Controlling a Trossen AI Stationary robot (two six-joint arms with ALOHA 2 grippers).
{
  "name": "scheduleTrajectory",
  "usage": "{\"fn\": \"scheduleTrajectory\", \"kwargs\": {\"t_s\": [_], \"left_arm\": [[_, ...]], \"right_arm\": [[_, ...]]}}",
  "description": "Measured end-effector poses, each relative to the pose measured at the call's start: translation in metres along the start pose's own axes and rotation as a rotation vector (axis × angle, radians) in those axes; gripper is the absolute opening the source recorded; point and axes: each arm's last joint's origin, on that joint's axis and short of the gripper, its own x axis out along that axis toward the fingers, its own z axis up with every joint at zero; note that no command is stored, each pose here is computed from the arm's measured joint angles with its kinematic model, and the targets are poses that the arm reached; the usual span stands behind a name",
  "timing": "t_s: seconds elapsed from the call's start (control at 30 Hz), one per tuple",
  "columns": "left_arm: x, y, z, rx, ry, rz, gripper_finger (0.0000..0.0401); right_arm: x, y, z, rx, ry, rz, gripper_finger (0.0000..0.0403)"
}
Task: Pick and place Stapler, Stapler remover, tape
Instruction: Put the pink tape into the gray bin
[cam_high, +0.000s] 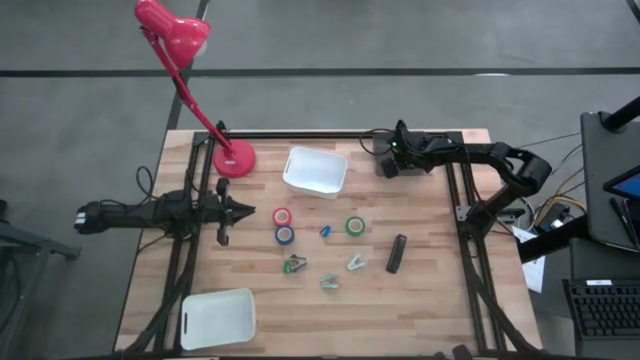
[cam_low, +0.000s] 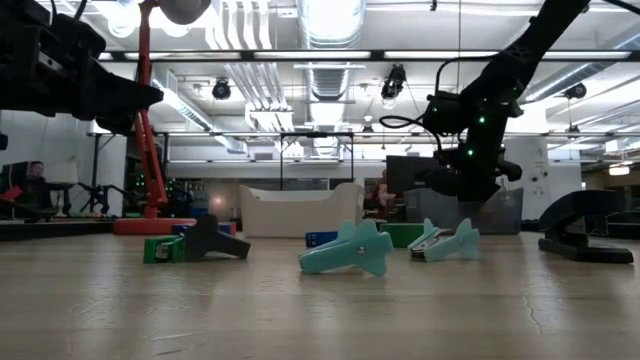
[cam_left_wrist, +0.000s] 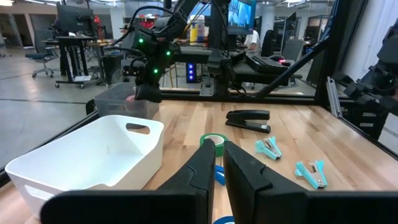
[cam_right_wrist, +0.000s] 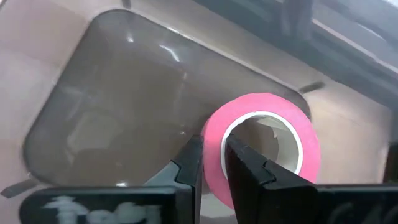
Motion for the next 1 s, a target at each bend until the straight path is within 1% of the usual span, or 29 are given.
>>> {"fn": "scheduleTrajectory", "kwargs": {"t_s": [0.47,0.57,0.73,0.83,1.0], "left_arm": [[0.0000,0.0000,0.0000,0.000,0.000,0.000,0.0037],[0.0000,0.0000,0.0000,0.000,0.000,0.000,0.0037],[0.0000,0.0000,0.0000,0.000,0.000,0.000,0.0037],[0.0000,0.0000,0.0000,0.000,0.000,0.000,0.0037],[0.0000,0.0000,0.0002,0.000,-0.001,0.000,0.0037]], "right_arm": [[0.0015,0.0009,0.0006,-0.008,0.003,-0.005,0.0054],[0.0016,0.0011,-0.0010,-0.012,0.024,0.016,0.0054],[0.0015,-0.0003,-0.0045,-0.027,0.058,0.002,0.0056],[0.0015,-0.0003,-0.0047,-0.034,0.059,0.002,0.0068],[0.0016,-0.0004,-0.0048,-0.035,0.058,-0.002,0.0110]]}}
